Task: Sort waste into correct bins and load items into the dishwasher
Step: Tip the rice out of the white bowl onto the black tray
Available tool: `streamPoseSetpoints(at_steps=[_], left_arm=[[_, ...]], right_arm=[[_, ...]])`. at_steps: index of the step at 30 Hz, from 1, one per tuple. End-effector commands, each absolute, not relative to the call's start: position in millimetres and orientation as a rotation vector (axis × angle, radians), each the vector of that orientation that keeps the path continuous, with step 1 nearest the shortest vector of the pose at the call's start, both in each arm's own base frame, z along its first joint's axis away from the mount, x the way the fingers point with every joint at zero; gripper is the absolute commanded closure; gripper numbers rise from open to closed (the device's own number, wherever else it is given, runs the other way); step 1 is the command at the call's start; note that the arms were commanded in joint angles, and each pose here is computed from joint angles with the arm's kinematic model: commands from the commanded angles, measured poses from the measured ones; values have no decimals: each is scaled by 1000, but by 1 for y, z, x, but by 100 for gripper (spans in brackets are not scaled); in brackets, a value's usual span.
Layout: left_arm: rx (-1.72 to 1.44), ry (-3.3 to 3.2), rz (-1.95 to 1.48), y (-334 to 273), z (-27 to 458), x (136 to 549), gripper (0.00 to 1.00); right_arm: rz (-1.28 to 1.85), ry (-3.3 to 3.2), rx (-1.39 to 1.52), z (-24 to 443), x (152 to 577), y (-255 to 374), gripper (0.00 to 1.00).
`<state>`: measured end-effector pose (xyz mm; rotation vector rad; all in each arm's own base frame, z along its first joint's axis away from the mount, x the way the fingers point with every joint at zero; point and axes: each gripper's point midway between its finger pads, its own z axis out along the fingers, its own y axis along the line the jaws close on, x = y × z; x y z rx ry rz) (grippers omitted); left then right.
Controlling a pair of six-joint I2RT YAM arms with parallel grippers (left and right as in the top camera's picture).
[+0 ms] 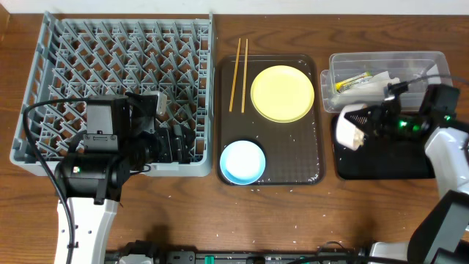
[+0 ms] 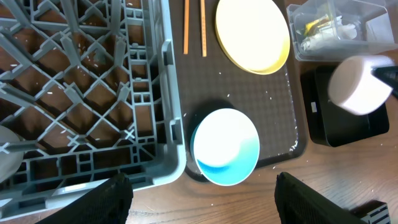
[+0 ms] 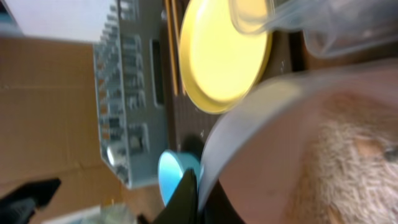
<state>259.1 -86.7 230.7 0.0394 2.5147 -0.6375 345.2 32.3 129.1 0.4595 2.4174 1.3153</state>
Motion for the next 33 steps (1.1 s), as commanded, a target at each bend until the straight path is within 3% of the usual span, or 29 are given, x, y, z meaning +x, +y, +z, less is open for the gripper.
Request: streamPoseSetpoints(at_steps=[1,4,15,19,26,33], left_arm=[[69,2496,-617,-86,237,261,25],[69,2496,-617,-86,237,261,25],[72,2482,-615,-86,239,263,21],[72,2482,-615,-86,239,263,21],[72,2482,-615,-86,239,263,21],[73,2481,-615,-86,239,264,21]], right_arm=[[1453,2250,501,132,353,23,99],[1582,2050,285,158,352,24,99],[1594,2045,298,150,344,22,99],[1526,2157,501,126,342,16,99],[1615,2021,271,153,338,21,99],[1705,2001,344,161,337,20,99]])
